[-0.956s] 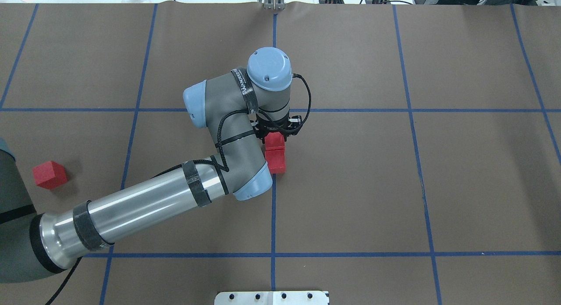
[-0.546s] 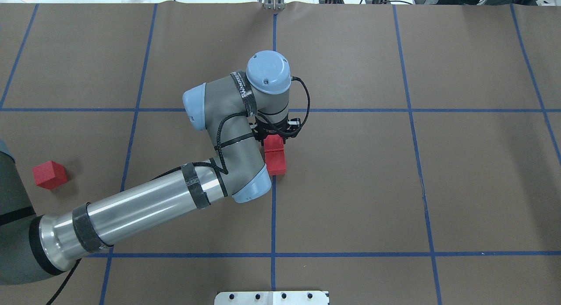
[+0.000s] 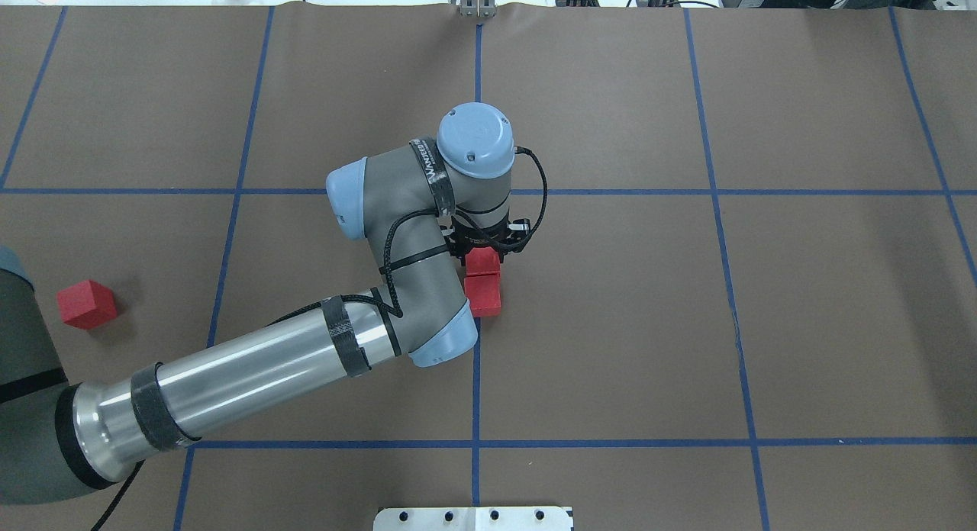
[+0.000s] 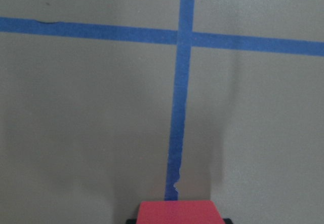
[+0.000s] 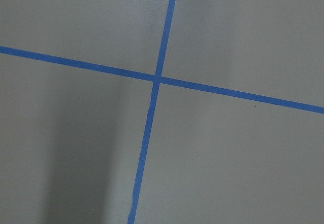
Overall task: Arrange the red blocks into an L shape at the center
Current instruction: 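Set the cube down against the center cube and open the left gripper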
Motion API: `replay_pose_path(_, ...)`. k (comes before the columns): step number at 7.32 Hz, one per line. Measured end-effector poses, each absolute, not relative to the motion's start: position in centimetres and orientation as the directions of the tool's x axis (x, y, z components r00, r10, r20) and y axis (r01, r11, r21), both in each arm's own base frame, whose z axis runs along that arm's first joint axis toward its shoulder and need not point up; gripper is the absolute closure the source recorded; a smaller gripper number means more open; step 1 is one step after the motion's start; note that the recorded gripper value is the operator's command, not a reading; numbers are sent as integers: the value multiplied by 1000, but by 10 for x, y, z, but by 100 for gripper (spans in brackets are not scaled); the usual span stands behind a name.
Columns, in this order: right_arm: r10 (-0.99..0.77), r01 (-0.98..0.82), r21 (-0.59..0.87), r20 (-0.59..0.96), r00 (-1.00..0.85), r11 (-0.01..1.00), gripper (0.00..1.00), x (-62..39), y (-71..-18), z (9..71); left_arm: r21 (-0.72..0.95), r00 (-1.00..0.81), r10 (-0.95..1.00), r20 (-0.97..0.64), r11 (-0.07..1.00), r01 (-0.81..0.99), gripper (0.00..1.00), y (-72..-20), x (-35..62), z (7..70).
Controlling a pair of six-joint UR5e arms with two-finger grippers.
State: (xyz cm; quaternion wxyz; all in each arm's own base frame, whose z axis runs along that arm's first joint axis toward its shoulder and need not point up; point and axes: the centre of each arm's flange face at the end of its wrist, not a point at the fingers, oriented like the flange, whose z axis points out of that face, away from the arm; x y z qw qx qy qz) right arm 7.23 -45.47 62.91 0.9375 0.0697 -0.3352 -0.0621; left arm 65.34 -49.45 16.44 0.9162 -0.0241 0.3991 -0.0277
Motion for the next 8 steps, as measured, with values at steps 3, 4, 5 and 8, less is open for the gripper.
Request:
replay_pose_path(3, -163, 70, 172, 620, 768, 983, 1, 72, -454, 629, -65, 681, -68, -729, 997, 31, 86, -494, 654, 165)
replay_pose_path(4, -163, 70, 172, 620, 768, 983, 1, 72, -455, 629, -65, 681, -69, -729, 997, 31, 86, -494, 654, 165)
replay_pose_path(5, -163, 70, 172, 620, 768, 983, 1, 72, -455, 629, -65, 681, -69, -729, 997, 31, 82, -494, 653, 165)
replay_pose_path(8, -163, 70, 172, 619, 768, 983, 1, 72, -455, 629, -44, 682, -40, -730, 999, 12, 71, -495, 653, 166)
